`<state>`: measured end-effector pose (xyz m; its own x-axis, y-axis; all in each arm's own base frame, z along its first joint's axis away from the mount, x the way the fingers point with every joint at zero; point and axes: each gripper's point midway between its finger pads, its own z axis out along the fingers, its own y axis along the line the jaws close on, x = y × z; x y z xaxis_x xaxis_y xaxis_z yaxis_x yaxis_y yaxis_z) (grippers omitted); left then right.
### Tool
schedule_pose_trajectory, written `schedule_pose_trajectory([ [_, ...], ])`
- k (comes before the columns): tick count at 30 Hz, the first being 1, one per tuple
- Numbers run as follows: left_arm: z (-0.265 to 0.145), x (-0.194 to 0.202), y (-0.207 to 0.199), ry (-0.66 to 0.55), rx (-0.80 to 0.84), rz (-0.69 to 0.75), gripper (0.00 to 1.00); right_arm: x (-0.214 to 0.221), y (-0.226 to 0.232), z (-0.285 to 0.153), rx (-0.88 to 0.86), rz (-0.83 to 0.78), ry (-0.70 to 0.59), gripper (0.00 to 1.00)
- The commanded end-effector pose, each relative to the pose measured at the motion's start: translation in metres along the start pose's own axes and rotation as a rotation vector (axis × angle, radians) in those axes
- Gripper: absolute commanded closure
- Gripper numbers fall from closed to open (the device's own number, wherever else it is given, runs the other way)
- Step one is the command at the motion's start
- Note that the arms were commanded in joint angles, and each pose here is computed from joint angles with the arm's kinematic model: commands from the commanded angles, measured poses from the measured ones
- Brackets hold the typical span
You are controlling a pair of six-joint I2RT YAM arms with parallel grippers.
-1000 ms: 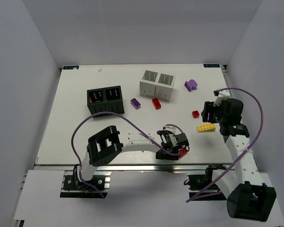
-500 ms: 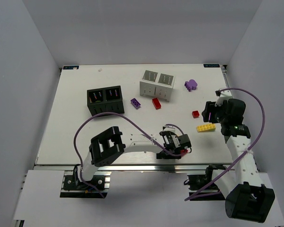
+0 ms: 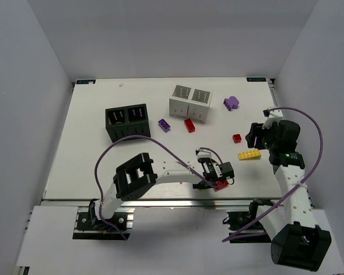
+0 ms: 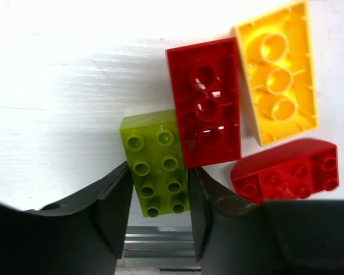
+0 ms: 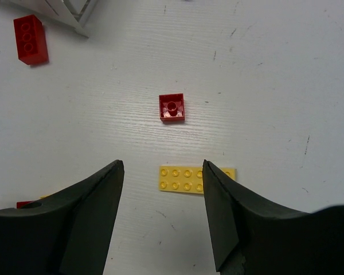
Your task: Sort the legos into containers by color
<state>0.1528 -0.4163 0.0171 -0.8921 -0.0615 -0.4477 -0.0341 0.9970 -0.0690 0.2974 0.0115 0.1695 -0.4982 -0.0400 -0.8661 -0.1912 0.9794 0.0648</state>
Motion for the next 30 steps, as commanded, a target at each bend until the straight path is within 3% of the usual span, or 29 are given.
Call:
schedule_pose_trajectory([
  [1,0.036,0.023,0.046,0.029,-0.162,0.027,0.52,-0.004,0.001,-0.003,-0.008,0.003,-0.025,0.37],
  [6,0.027,0.018,0.061,0.008,-0.171,0.046,0.69,-0.003,0.002,-0.003,-0.015,0.005,-0.026,0.38],
  [10,0.002,-0.010,0.063,-0.062,-0.130,0.068,0.84,-0.001,0.004,-0.004,-0.032,-0.005,-0.019,0.37],
  [12,-0.012,-0.031,0.069,-0.116,-0.113,0.118,0.99,0.000,0.015,-0.005,-0.105,-0.045,-0.016,0.30],
  [15,-0.043,-0.070,0.077,-0.191,-0.039,0.141,1.00,0.005,0.033,-0.009,-0.220,-0.082,-0.003,0.24],
  [21,-0.105,-0.163,0.115,-0.386,0.073,0.139,1.00,0.010,0.043,-0.011,-0.285,-0.106,0.013,0.25],
  [25,-0.127,-0.219,0.157,-0.486,-0.016,0.084,1.00,0.014,0.048,-0.012,-0.319,-0.124,0.019,0.26],
  [30,-0.111,-0.283,0.245,-0.532,-0.217,-0.018,1.00,0.018,0.054,-0.015,-0.360,-0.151,0.022,0.26],
])
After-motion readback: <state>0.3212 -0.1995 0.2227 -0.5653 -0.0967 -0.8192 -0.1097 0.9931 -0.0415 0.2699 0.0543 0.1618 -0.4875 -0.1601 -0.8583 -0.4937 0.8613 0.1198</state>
